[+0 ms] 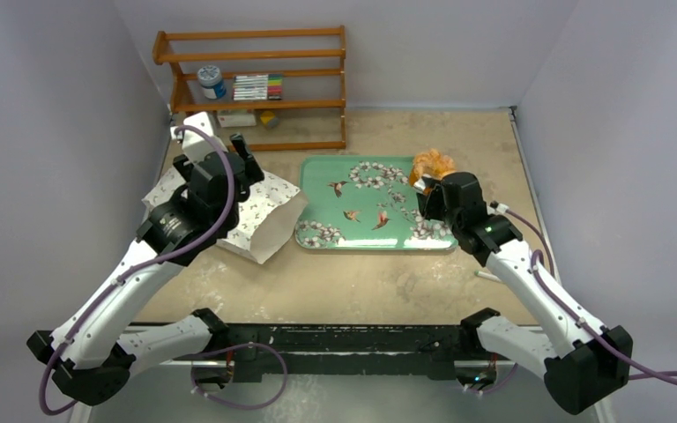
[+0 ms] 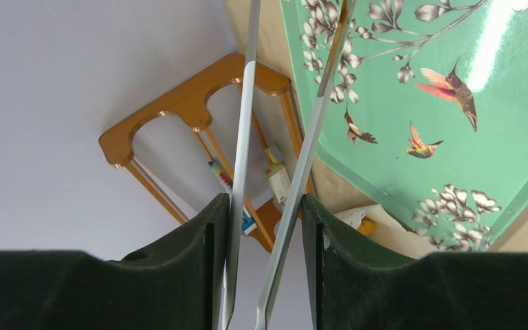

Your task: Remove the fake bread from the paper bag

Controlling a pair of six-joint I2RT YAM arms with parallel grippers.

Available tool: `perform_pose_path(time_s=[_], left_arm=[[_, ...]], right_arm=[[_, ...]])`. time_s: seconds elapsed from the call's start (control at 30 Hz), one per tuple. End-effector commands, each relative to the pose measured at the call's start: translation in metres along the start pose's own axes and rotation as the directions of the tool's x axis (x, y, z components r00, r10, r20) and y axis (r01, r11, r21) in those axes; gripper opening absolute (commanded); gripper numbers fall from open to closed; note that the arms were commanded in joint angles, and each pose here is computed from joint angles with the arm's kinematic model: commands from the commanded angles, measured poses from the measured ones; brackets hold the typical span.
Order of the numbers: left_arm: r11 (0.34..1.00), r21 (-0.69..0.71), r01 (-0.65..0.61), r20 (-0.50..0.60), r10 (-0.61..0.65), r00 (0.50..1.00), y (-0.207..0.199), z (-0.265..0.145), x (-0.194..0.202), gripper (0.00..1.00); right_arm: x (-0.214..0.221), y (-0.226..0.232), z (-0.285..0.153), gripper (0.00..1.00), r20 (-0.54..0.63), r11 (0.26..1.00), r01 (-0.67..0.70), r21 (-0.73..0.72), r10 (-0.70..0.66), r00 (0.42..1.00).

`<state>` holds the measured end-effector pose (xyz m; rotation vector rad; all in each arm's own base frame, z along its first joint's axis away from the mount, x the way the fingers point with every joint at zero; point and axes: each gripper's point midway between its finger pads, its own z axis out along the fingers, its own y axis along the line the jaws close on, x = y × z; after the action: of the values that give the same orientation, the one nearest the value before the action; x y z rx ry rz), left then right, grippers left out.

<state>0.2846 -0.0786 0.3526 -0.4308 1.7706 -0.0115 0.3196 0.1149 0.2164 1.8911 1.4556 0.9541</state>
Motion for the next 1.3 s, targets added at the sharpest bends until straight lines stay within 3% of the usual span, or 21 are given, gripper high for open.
perform_pose_path(time_s=[0.0, 0.67, 1.03, 1.27], left_arm=[[0.997, 0.01, 0.071, 0.05, -0.071, 0.996, 0.001, -0.006, -0.022, 0.75], [0.996, 0.008, 0.085, 0.054, -0.086, 0.995, 0.002, -0.005, -0.019, 0.75], [0.996, 0.008, 0.085, 0.057, -0.085, 0.995, 0.001, -0.005, -0.02, 0.75], [0.996, 0.008, 0.089, 0.061, -0.089, 0.994, 0.003, -0.006, -0.022, 0.75]], right_arm=[[0.005, 0.037, -0.012, 0.42, -0.026, 0.971, -0.222, -0.085, 0.221, 0.975], [0.011, 0.071, -0.04, 0.5, -0.015, 0.963, -0.127, -0.237, 0.127, 0.992], [0.02, 0.081, -0.048, 0.36, -0.019, 0.951, -0.05, -0.305, 0.046, 0.999], [0.038, 0.077, -0.054, 0.34, -0.038, 0.951, 0.009, -0.31, -0.022, 0.999]])
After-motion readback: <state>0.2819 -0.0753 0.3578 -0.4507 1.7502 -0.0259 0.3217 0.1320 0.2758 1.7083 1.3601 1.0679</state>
